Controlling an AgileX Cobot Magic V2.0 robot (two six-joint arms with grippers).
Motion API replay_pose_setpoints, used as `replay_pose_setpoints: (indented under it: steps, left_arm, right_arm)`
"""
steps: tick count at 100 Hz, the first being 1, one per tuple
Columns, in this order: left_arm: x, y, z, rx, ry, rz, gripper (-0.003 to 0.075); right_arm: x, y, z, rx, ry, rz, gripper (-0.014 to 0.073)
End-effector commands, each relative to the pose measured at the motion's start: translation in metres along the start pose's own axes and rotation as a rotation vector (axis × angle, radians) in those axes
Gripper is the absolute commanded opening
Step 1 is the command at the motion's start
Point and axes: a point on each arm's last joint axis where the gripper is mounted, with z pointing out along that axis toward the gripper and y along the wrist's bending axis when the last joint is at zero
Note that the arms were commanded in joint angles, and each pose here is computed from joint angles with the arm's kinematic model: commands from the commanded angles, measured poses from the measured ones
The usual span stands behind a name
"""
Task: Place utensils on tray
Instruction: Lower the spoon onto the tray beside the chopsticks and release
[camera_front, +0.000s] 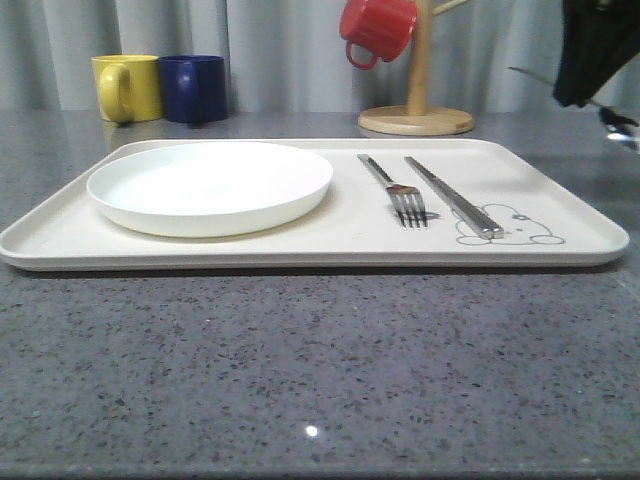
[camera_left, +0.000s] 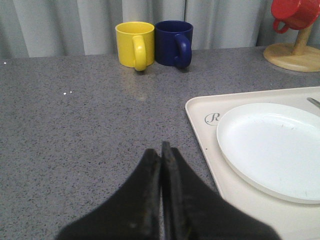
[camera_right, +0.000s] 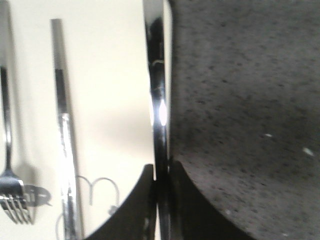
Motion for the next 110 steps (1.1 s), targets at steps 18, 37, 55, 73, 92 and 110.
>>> replay_pose_setpoints:
  steps: [18,37,55,73,92,110]
  left_arm:
    - [-0.015,0.001,-0.003,-0.023,-0.099,-0.008,-0.0019]
    - [-0.015,0.001,-0.003,-0.023,-0.099,-0.008,-0.0019]
    - [-0.015,0.001,-0.003,-0.023,-0.099,-0.008,-0.0019]
    - [-0.015,0.001,-0.003,-0.023,-0.099,-0.008,-0.0019]
    - [-0.015,0.001,-0.003,-0.023,-0.099,-0.008,-0.0019]
    - [-0.015,0.001,-0.003,-0.023,-0.099,-0.008,-0.0019]
  right_arm:
    - [-0.004,0.033,0.015,-0.044,-0.039,-0.029,-0.0036]
    - [-0.004,0.034,0.032,-0.031,-0.002,-0.026,-0.0036]
    - [-0.004,0.033,0.041,-0.022,0.02,-0.027,-0.0005]
    - [-0.003,0.033,0.041,-0.021,0.027,-0.027,0.0192]
    - [-0.004,0.033,0.041,-0.022,0.019,-0.027,0.033]
    - [-0.006,0.032,0.027,-0.015,-0.027,-0.041,0.033]
